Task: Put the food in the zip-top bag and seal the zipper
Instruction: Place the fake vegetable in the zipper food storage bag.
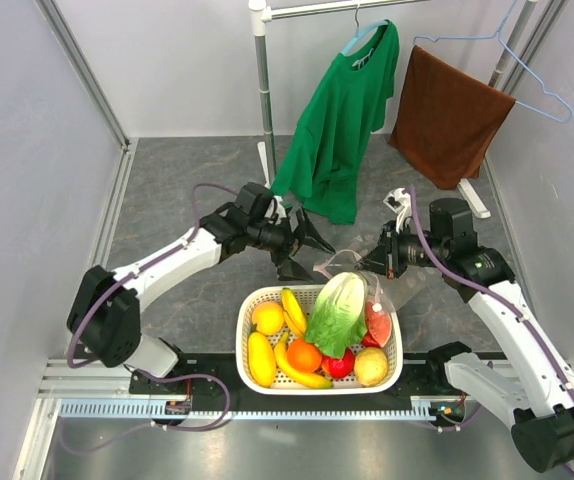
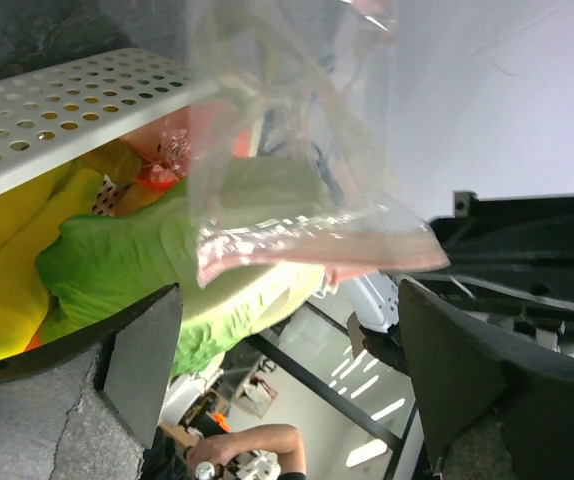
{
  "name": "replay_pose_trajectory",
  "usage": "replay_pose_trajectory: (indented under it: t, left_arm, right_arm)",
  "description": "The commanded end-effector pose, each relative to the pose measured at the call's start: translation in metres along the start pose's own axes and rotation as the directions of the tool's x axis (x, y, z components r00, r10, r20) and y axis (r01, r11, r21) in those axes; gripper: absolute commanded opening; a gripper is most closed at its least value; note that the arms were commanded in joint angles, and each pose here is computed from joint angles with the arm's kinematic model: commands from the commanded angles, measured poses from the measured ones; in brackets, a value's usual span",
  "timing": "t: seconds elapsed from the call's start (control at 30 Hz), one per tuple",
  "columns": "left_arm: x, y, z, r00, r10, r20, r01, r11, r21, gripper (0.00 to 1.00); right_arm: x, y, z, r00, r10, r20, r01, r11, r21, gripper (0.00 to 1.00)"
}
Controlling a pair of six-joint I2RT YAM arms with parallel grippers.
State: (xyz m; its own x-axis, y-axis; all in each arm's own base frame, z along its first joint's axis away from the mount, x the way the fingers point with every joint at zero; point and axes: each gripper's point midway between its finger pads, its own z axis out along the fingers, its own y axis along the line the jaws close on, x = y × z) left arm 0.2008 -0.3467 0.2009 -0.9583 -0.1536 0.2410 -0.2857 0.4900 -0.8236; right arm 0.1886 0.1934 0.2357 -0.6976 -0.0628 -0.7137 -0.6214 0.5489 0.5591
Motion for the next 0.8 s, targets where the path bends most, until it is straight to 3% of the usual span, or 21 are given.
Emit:
replay_pose_trajectory:
  t: [0.0,0.07,0.1,0.17,0.2,0.27,0.3,0.4,0.5,0.63,0.77]
  left_arm:
    - [-0.011,-0.008,-0.027,0.988,0.128,0.089,-0.134,0.989,0.065,0.95]
    - [-0.012,-0.015,-0.038,0.97,0.215,0.114,-0.225,0.971,0.079,0.95]
    - [-0.014,-0.015,-0.044,0.925,0.355,0.138,-0.366,0.928,0.064,0.95]
    - [-0.008,-0.027,-0.058,0.844,0.513,0.156,-0.523,0.852,0.026,0.95]
    - [-0.009,-0.025,-0.062,0.753,0.638,0.163,-0.644,0.765,-0.019,0.95]
    - [-0.008,-0.04,-0.073,0.629,0.755,0.185,-0.76,0.647,-0.061,0.96]
    - [-0.005,-0.031,-0.072,0.546,0.826,0.141,-0.817,0.562,-0.126,0.96]
    - [0.013,-0.021,-0.069,0.427,0.901,0.079,-0.88,0.434,-0.194,0.97]
    - [0.045,-0.005,-0.059,0.475,0.879,0.048,-0.864,0.476,-0.163,0.98]
    - [0.071,0.007,-0.038,0.477,0.878,0.043,-0.864,0.477,-0.16,1.0]
    - [0.083,0.025,-0.016,0.518,0.855,-0.016,-0.842,0.507,-0.184,1.0]
  right_arm:
    - [-0.011,0.002,0.002,0.998,-0.051,0.03,0.051,0.999,-0.012,0.0]
    - [-0.011,0.001,0.002,0.998,-0.057,0.031,0.057,0.998,-0.009,0.0]
    - [-0.011,0.001,0.002,0.998,-0.058,0.032,0.059,0.998,-0.008,0.0]
    - [-0.008,0.0,0.002,0.998,-0.06,0.022,0.06,0.998,-0.01,0.0]
    - [-0.007,0.0,0.002,0.998,-0.063,0.024,0.063,0.998,-0.011,0.0]
    - [-0.003,-0.002,0.003,0.998,-0.064,0.015,0.064,0.998,-0.011,0.0]
    - [-0.002,-0.001,0.003,0.998,-0.065,0.015,0.065,0.998,-0.012,0.0]
    - [0.0,-0.003,0.004,0.998,-0.067,0.008,0.067,0.998,-0.012,0.0]
    - [-0.001,-0.004,0.006,0.998,-0.068,0.008,0.068,0.998,-0.012,0.0]
    - [-0.005,-0.003,0.005,0.997,-0.078,0.016,0.079,0.997,-0.011,0.0]
    - [-0.004,0.0,0.004,0.996,-0.084,0.019,0.085,0.996,-0.014,0.0]
